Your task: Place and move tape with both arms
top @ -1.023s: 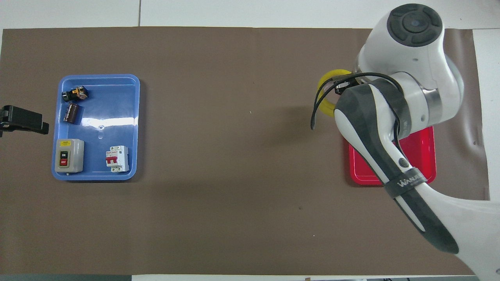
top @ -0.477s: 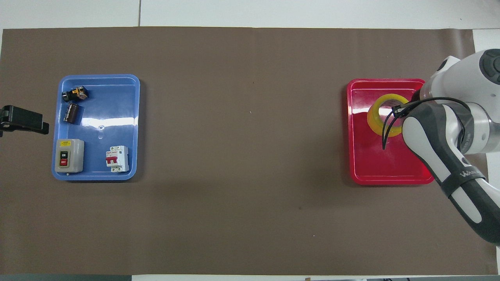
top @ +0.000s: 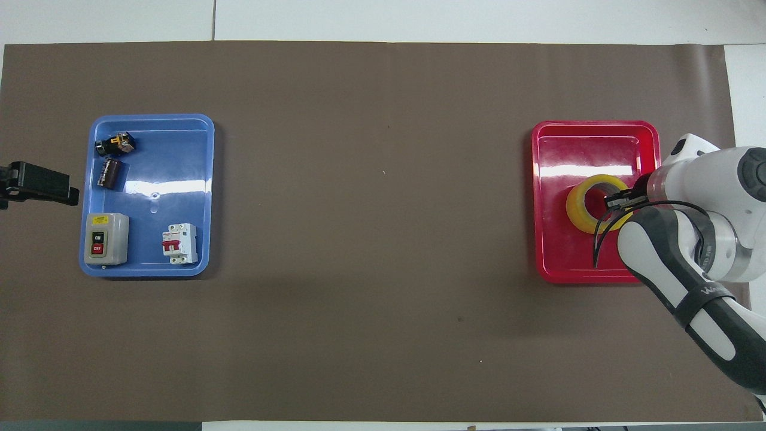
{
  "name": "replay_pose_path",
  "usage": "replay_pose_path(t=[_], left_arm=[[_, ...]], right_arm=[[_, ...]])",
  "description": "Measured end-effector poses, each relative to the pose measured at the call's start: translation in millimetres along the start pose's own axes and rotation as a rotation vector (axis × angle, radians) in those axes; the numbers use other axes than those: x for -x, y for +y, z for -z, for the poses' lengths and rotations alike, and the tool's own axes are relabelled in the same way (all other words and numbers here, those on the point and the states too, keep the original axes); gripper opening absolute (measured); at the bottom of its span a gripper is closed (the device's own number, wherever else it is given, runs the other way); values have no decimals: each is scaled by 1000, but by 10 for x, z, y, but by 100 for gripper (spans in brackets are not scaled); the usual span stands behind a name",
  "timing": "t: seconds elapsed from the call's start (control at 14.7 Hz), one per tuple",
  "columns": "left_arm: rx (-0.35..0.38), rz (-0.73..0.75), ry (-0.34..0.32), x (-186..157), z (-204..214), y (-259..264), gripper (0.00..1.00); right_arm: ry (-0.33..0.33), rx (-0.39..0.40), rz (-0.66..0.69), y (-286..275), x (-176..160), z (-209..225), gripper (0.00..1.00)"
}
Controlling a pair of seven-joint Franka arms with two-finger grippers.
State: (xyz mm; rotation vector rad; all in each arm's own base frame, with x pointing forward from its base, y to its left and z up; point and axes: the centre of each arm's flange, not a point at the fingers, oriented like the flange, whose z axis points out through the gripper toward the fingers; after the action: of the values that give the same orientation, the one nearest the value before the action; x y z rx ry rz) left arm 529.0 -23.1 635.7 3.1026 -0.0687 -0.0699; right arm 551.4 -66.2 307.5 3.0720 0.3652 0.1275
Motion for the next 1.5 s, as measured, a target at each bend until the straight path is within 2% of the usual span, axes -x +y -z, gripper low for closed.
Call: replay_pose_path(t=[0.41,0.68,0.89,0.95,1.23,1.5], left_arm=[[0,0,1,-1,4,0,100],[0,-5,0,-2,0,25,100],[-1,-13,-1,-1,-4,67,100],[-1,-13,-1,-1,-3,66,100],[-3,-20,-4,-4,-16,105,100],[-6,-35,-8,-14,-39,189,100]], right_arm=[[20,2,-18,25,48,-139,22],[43,6,-115,-1,-78,1,59],[26,7,-207,-71,-462,697,93],[18,8,-236,-110,-582,1006,100],[-12,15,-321,-154,-700,2088,100],[-43,24,-347,-170,-413,3068,100]])
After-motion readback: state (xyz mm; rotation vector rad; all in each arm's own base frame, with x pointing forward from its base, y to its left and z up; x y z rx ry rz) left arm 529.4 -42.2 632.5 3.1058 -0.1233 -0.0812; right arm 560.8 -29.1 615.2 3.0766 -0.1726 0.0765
